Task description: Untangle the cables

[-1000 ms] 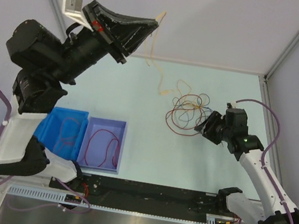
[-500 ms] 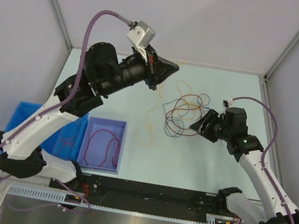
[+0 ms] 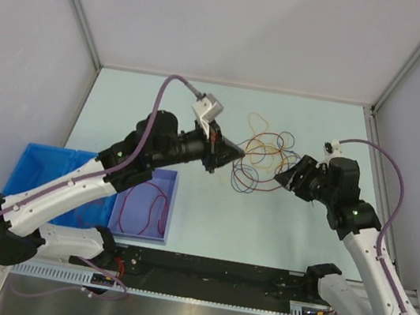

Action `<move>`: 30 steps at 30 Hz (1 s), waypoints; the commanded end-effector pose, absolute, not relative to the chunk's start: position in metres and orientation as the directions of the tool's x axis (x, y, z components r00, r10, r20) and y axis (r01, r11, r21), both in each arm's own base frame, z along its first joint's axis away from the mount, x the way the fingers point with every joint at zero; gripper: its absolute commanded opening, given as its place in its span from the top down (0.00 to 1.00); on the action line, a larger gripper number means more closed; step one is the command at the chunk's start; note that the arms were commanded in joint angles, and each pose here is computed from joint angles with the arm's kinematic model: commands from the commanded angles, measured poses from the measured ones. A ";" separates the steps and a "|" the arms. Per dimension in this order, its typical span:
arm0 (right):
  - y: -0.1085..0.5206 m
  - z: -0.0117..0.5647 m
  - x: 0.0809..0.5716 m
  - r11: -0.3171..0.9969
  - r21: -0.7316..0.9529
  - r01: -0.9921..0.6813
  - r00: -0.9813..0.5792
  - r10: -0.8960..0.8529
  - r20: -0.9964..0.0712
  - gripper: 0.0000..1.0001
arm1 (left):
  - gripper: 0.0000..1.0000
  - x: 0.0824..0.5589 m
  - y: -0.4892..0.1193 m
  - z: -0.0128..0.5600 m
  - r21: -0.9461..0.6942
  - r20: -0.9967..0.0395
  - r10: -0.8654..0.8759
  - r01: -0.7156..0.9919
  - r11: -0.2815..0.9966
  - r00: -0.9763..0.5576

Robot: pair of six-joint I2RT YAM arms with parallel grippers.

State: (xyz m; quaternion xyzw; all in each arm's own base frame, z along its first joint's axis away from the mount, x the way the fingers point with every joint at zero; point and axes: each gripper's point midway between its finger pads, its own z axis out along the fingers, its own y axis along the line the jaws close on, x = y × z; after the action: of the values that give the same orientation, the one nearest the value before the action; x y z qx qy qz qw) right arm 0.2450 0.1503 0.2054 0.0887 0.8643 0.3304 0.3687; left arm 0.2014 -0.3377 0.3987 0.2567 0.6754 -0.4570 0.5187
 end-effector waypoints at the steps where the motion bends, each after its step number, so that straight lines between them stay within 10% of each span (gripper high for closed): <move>1: 0.126 0.217 0.244 0.801 0.593 -0.081 -0.637 0.417 -0.649 0.44 | 1.00 0.159 -0.337 0.384 -0.423 -0.906 -0.148 0.868 0.259 -0.397; 9: 0.126 0.221 0.244 0.785 0.611 -0.102 -0.642 0.418 -0.643 0.44 | 1.00 0.151 -0.330 0.275 -0.534 -0.828 -0.020 0.776 0.335 -0.561; 20: 0.160 0.151 0.228 0.742 0.661 0.116 -0.819 0.448 -0.359 0.45 | 1.00 0.179 -0.320 0.215 -0.514 -0.796 -0.004 0.672 0.534 -0.606; 30: 0.225 0.104 0.207 0.820 0.571 -0.043 -0.902 0.214 -0.376 0.48 | 1.00 0.197 -0.313 0.178 -0.540 -0.763 -0.056 0.586 0.604 -0.644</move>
State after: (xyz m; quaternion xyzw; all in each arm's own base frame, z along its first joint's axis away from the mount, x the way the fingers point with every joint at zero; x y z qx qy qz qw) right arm 0.1954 0.2110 0.1087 0.0734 0.9326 0.3008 0.1854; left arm 0.1760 -0.3112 0.1712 0.1987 0.8164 -0.4080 0.3571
